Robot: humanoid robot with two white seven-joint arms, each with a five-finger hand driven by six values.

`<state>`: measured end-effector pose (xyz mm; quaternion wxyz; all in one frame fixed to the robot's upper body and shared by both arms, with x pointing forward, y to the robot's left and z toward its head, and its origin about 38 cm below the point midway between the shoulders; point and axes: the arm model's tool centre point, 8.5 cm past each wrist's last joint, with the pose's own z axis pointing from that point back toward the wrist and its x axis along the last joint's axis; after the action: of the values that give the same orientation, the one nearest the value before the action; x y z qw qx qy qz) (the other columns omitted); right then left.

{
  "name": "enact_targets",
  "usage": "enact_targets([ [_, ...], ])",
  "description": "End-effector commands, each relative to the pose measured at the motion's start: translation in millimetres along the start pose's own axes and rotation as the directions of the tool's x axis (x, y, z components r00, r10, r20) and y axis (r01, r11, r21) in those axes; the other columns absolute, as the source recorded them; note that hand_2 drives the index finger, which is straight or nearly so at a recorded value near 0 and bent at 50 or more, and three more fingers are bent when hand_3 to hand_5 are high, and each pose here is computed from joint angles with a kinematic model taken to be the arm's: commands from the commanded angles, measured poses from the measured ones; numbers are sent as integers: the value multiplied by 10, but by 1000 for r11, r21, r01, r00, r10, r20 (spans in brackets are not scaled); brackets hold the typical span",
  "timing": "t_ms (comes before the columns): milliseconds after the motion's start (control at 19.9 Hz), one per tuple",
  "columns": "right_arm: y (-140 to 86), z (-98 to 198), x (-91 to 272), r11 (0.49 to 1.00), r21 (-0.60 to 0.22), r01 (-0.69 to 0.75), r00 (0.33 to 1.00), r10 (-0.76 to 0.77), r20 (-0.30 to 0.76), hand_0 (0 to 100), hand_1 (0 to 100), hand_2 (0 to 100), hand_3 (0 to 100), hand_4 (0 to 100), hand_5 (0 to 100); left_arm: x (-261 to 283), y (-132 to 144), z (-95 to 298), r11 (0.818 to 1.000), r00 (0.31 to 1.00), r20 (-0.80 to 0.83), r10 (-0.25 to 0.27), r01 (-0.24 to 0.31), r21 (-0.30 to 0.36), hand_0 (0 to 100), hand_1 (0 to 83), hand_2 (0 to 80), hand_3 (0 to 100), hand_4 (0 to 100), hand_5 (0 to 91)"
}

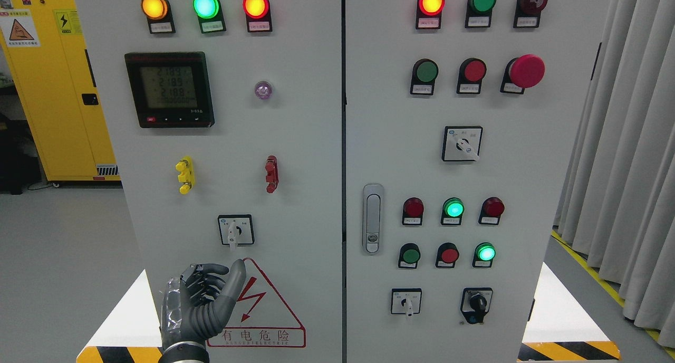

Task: Turn on light switch 1

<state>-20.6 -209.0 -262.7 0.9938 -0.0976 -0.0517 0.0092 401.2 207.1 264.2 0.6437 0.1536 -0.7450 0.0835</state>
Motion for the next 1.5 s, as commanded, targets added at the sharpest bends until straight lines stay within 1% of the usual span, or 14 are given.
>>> enact_targets([
  [0,-3,0,-8,1000,-3,28,1000,-28,-8,0,500,40,0,0,0,36,-37,-14,1000,1000,6,-3,3,5,162,662,566,818,864,768],
  [301,-3,0,-8,1000,-3,28,1000,-28,-8,0,500,40,0,0,0,74,-49,-62,1000,1000,6,-5,5,21,161,663,566,820,864,767],
  [602,-3,0,-8,1000,-3,28,1000,-28,-8,0,500,40,0,0,0,126,-57,-85,1000,1000,12,0,-1,23,167,671,567,821,864,768],
  [852,-3,0,-8,1000,-3,28,1000,-28,-8,0,500,40,0,0,0,171,-72,-96,1000,1000,22,5,-6,22,113,685,569,821,865,769],
  [1354,-3,0,-8,1000,-3,28,1000,-28,-8,0,500,40,0,0,0,202,-76,-142,999,1000,15,2,-3,36,72,686,581,824,865,770],
  [1454,-3,0,-8,1000,-3,28,1000,-28,-8,0,500,40,0,0,0,214,-85,-153,999,1000,13,3,-3,36,78,687,581,825,865,771],
])
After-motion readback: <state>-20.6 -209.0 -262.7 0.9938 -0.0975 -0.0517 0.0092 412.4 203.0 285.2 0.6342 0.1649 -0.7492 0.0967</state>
